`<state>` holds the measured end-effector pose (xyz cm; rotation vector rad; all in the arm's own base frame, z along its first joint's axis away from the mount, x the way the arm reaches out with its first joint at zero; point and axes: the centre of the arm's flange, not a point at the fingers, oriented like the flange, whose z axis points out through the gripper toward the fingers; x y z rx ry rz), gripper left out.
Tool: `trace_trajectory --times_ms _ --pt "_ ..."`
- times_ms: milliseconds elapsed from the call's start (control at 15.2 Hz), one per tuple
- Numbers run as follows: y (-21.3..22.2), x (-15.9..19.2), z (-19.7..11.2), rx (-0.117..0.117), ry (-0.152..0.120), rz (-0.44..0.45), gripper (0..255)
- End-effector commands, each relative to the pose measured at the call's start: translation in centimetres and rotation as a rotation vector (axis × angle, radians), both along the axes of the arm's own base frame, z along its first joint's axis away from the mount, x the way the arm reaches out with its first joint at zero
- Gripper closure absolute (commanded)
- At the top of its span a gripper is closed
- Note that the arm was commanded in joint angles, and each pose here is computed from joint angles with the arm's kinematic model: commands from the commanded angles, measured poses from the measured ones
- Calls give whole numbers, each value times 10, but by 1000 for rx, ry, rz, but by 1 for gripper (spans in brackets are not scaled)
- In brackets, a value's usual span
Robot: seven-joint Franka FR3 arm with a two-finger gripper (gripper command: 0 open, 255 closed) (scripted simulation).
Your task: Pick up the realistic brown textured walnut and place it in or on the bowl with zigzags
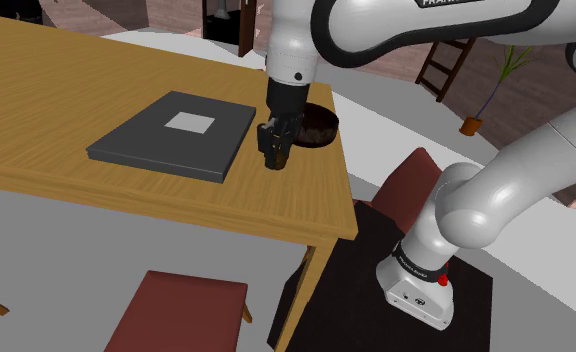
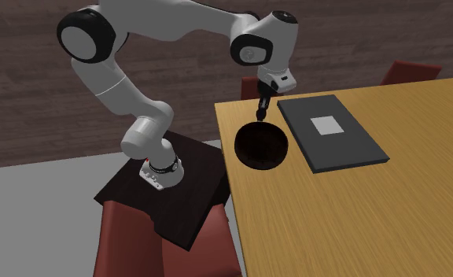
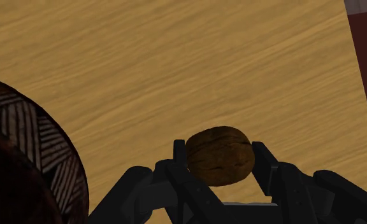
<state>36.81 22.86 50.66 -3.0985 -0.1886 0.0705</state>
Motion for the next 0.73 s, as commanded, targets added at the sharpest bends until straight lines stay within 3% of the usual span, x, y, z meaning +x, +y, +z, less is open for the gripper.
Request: trace_trajectory --times_ms 0,660 --pt "0 0 11 0 0 0 255" --pt "0 0 63 0 0 0 255"
